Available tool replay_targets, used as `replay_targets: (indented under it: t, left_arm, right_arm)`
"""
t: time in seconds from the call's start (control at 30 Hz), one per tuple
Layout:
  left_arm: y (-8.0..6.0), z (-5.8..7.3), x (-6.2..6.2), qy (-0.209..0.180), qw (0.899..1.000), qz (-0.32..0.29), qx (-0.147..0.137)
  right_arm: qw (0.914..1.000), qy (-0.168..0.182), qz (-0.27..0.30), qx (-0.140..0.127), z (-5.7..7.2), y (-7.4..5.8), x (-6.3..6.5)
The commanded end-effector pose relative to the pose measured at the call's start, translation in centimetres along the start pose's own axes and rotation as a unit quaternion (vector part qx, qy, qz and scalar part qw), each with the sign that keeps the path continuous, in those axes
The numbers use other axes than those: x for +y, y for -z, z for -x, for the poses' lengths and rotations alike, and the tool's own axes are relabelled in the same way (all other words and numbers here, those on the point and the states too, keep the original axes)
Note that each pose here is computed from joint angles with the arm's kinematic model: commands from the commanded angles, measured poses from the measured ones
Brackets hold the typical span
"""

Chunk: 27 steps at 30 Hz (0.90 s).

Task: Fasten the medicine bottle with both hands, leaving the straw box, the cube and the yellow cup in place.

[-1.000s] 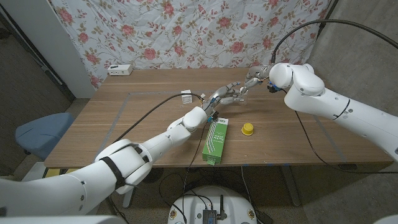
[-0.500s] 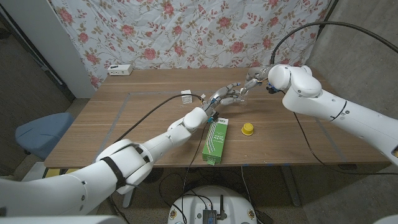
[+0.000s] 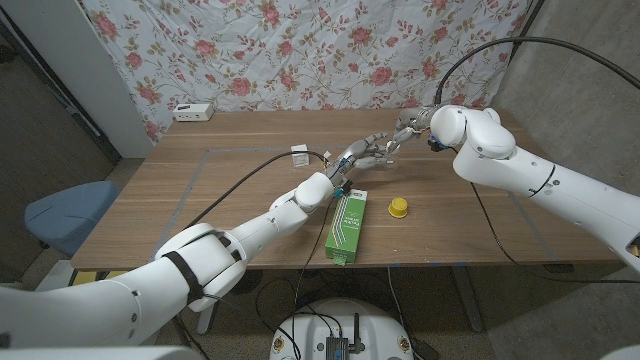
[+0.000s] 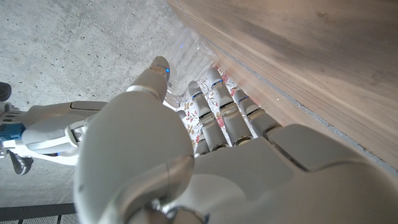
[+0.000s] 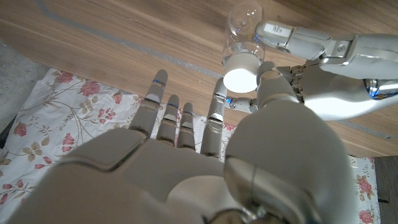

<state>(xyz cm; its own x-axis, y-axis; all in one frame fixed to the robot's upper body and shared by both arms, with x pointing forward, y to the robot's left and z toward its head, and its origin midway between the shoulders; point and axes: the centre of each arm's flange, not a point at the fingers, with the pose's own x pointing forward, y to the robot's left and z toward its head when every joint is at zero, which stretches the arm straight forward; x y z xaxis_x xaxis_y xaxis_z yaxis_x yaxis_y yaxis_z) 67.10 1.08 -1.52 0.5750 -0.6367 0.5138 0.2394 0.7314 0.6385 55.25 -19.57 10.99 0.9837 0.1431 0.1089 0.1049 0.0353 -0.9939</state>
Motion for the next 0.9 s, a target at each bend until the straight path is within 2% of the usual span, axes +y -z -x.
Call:
replay_targets:
  t: [0.03,0.9]
  left_arm:
    - [0.02,0.17,-0.06,-0.002,1.0,0.002,0.0]
    - [0.02,0.17,-0.19,0.001,1.0,0.003,-0.001]
  right_arm:
    - [1.0,0.001,-0.003,0.002,-0.09,0.04,0.44]
    - [0.9997,0.021,-0.003,0.008,0.08,0.13,0.94]
